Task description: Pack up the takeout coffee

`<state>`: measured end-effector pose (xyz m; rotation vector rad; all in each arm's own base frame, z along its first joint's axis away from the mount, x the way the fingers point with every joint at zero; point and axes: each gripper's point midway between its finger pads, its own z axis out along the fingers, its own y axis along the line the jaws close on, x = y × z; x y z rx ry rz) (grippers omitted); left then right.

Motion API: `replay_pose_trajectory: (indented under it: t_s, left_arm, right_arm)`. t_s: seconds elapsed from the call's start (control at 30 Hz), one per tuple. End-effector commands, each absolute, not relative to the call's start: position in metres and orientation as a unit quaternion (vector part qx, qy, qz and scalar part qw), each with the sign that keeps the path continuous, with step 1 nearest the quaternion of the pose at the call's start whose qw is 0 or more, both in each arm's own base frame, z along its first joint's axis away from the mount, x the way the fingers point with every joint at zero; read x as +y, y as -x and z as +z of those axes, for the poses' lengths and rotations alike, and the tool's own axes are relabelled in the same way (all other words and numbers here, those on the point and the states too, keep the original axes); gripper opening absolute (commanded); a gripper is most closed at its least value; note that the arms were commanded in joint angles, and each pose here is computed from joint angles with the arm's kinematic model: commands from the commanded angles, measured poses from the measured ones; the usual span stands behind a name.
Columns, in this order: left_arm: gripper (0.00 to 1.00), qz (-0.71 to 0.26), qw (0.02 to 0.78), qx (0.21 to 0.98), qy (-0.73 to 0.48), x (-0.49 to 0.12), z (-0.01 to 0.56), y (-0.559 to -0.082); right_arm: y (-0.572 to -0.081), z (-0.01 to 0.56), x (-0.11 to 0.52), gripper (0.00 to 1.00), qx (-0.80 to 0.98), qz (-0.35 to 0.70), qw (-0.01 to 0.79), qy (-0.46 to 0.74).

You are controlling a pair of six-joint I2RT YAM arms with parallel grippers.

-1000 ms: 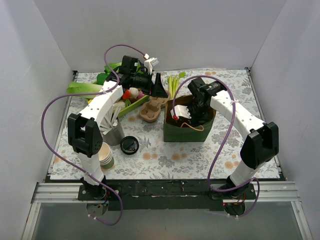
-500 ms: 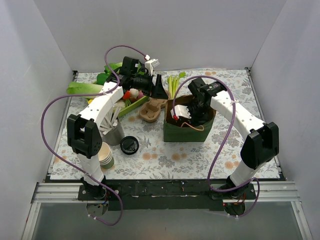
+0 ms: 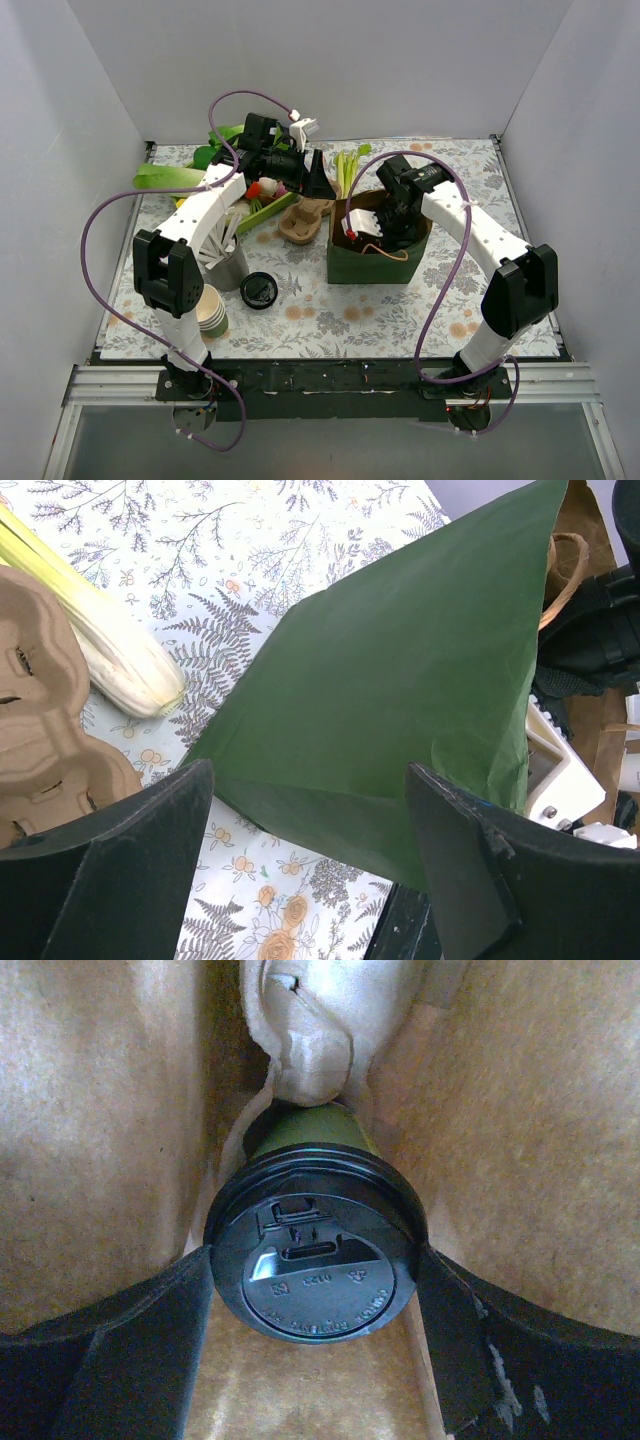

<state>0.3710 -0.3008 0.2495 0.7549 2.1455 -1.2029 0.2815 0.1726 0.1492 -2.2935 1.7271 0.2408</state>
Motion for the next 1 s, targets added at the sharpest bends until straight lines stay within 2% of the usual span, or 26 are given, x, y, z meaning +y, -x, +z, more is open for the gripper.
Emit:
replay_pose_trajectory:
  t_s: [0.0,0.97]
  left_arm:
    - [0.77,-0.448,0.309,0.783,-0.3,-0.2976,0.2788,-0.3599]
    - [0.78,-0.443,0.322,0.777,-0.311,-0.2963,0.2858,-0.361]
  right_arm:
    - [-0.2673,0.1387,0.1712,0.01,0.604,0.113,0.109,0.781]
    - [-0.2722,0.1418,0.1742,0.02,0.613,0.11,0.118,0.773]
